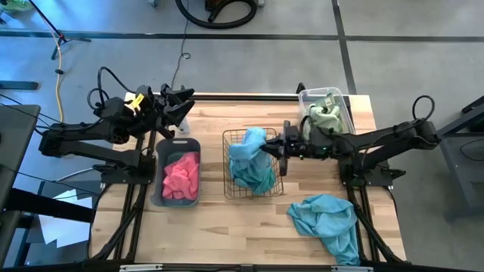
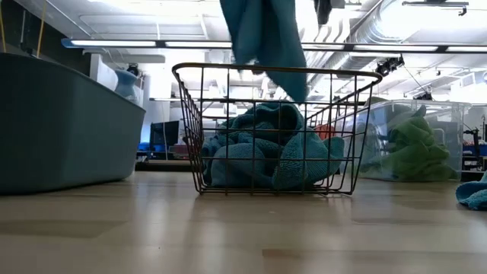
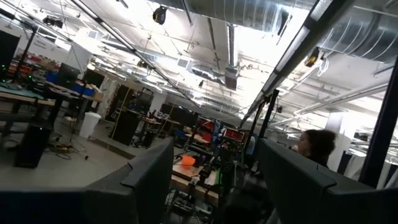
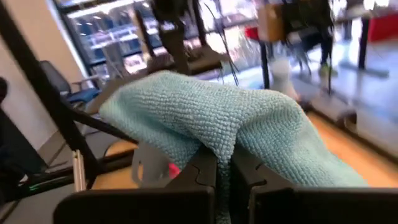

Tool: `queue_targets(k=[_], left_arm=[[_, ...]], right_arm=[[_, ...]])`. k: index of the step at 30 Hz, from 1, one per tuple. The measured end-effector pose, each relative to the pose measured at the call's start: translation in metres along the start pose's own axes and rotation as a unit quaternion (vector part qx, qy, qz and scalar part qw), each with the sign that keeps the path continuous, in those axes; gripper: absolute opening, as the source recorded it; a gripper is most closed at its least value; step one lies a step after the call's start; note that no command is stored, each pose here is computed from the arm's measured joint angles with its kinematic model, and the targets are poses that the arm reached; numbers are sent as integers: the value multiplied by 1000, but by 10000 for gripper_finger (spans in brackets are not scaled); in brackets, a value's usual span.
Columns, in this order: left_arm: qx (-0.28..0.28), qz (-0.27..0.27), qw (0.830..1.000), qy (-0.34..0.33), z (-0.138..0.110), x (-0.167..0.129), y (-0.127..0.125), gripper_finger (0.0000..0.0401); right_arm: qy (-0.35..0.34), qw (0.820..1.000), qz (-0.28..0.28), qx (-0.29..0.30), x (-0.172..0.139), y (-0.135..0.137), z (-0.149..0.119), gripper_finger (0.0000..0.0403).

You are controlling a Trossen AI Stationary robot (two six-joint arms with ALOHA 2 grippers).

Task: Sort microfiber towel by color & place in baskets
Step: Put the blue towel into the wire basket

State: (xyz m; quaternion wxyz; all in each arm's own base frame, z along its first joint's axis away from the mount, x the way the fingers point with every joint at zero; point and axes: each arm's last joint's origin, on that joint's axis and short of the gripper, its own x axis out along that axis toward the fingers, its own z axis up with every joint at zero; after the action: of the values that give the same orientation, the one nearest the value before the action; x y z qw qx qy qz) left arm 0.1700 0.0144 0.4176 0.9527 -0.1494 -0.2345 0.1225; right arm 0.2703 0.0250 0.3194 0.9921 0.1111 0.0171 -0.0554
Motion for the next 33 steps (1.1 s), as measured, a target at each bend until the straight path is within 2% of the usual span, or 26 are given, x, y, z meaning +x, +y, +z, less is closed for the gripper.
queue_targets(k=[3, 5, 7, 11, 17, 22, 26, 33], left_arm=[[0, -2, 1000, 0, 0, 0, 0, 225], [0, -2, 1000, 2, 0, 0, 0, 225], [6, 1, 1000, 10, 0, -2, 0, 225], [53, 11, 998, 19, 0, -5, 2, 225], [104, 25, 994, 17, 1, -6, 3, 225], [139, 31, 990, 16, 4, -9, 3, 225], [149, 29, 988, 4, 11, -14, 3, 225], [150, 29, 988, 4, 21, -28, 4, 225]], right_arm=[[32, 999, -5, 36, 6, -5, -14, 0], [60, 997, -2, 39, 11, -5, -21, 0], [104, 994, -11, 29, 15, -6, -29, 0], [194, 980, -36, -9, 20, -7, -39, 0], [294, 953, -62, -48, 32, -14, -50, 0], [386, 913, -66, -110, 54, -22, -55, 0], [429, 891, -49, -139, 79, -32, -62, 0], [504, 849, -27, -154, 108, -42, -78, 11]])
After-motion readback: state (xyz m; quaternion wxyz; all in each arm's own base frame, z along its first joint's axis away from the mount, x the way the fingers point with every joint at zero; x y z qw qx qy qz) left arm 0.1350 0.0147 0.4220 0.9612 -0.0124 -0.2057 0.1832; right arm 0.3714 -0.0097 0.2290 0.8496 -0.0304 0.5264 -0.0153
